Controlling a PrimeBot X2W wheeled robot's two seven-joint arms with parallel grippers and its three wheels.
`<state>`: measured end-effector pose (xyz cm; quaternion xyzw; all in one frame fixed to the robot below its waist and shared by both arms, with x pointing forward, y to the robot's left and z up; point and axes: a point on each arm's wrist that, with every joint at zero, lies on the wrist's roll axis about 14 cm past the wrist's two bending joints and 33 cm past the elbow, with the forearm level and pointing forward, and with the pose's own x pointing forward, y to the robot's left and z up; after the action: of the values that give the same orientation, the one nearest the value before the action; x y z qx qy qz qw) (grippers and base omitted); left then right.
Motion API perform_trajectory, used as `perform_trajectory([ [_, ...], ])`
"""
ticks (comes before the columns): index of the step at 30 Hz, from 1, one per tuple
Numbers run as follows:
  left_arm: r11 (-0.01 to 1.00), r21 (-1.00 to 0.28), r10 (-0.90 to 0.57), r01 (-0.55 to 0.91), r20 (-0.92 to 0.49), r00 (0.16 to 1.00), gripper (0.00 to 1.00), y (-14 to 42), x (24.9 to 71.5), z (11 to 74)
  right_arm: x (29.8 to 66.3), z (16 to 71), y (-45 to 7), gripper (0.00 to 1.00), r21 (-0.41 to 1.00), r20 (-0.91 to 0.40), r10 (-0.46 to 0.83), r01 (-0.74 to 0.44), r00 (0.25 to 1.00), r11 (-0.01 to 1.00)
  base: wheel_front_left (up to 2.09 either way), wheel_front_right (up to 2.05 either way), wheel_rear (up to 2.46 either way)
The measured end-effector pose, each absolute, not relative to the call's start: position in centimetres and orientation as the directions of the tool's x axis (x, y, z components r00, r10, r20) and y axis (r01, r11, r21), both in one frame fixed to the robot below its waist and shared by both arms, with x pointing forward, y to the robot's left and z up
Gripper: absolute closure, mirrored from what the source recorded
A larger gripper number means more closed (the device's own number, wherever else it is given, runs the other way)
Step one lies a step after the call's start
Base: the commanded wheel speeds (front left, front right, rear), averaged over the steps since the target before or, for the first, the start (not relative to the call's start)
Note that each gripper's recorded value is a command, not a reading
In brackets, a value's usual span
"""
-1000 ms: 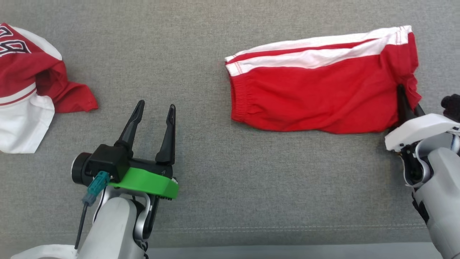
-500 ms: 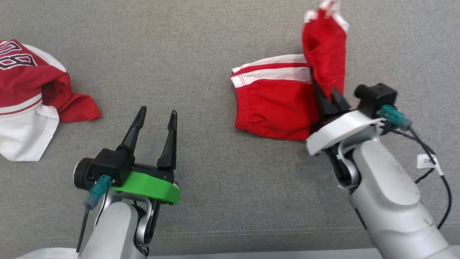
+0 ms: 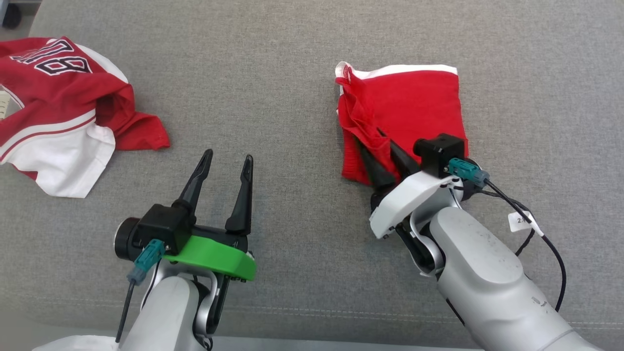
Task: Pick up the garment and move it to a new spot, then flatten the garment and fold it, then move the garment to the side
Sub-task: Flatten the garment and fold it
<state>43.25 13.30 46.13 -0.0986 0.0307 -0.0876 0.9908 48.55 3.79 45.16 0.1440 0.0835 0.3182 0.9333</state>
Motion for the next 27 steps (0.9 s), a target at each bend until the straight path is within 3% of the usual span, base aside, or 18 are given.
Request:
perform_trajectory([
  [8,0.974,-0.179,-0.148,0.140,-0.038,0.988,0.00,14.4,43.1,46.5,48.3,49.2,3.3,0.00,0.327,0.070,0.605,-0.591,0.793,0.737,0.00,0.00,0.00],
  [16,0.986,-0.121,-0.117,0.118,0.019,0.993,0.00,16.1,43.0,48.7,47.1,56.5,-7.5,0.00,0.201,0.297,0.343,-0.410,0.891,0.890,0.00,0.00,0.00],
  [27,0.991,-0.073,-0.109,0.114,0.076,0.991,0.00,16.6,41.5,51.1,43.4,55.2,-14.5,0.00,0.121,0.237,0.192,-0.225,0.952,0.967,0.00,0.00,0.00],
])
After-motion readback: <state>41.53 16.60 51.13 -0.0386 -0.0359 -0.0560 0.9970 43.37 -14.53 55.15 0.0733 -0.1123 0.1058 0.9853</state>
